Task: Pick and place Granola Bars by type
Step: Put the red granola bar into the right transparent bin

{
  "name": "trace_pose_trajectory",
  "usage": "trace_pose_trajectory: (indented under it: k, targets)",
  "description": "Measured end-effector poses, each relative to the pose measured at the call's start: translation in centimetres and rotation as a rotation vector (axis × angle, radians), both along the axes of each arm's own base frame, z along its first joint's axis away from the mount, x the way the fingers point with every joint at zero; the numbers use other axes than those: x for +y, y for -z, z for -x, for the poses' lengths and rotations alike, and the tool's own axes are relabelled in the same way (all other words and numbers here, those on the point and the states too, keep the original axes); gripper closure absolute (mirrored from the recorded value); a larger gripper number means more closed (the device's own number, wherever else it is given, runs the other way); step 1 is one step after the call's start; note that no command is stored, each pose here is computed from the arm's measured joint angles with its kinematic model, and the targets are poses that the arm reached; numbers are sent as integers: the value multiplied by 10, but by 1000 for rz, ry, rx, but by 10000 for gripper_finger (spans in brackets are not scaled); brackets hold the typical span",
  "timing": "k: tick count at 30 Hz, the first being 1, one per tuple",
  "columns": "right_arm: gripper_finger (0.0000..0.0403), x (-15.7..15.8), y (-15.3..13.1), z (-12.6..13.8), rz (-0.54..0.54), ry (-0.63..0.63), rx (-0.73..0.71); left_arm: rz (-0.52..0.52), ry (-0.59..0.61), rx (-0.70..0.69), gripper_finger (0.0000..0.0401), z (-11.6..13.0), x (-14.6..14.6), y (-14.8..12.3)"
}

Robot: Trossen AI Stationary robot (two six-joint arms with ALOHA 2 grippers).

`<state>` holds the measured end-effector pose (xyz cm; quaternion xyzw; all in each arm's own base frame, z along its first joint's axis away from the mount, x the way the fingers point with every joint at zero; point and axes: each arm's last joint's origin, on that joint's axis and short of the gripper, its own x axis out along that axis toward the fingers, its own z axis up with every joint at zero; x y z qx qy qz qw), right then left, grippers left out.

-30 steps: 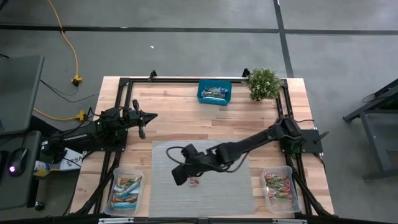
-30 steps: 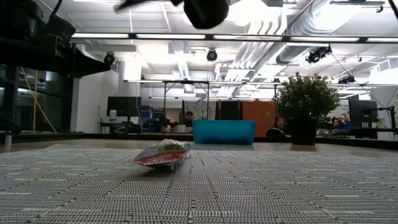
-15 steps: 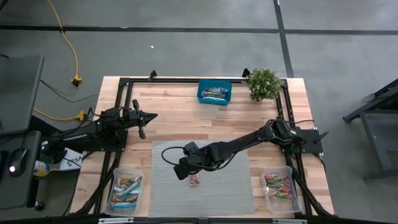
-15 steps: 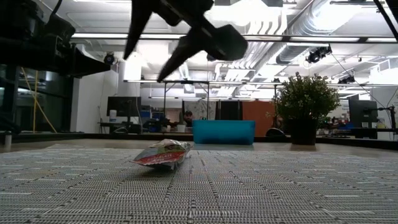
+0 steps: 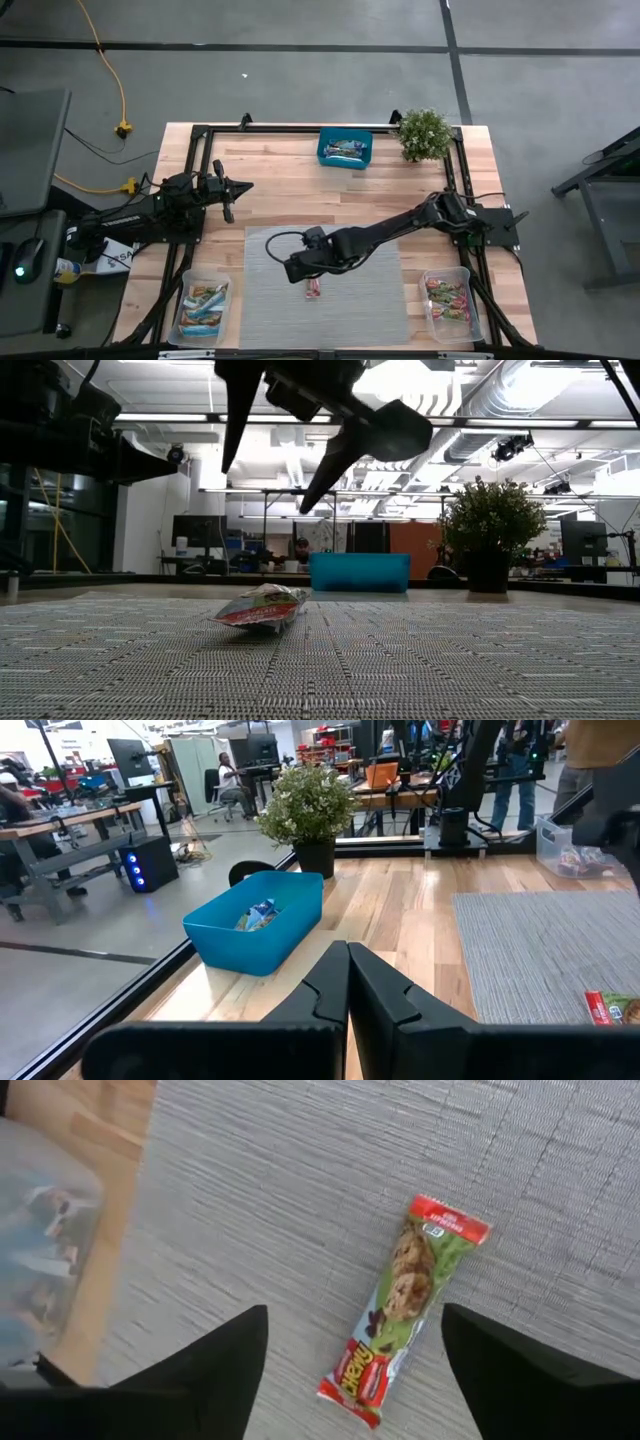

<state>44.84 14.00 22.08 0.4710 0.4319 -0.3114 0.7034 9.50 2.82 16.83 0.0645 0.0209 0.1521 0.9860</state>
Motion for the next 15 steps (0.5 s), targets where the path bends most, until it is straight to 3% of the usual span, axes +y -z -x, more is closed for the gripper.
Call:
trace_pose_trajectory:
  k: [15]
  targets:
    - [116,-4,49,-14,-176,15,140,0,0,0,400,0,0,0]
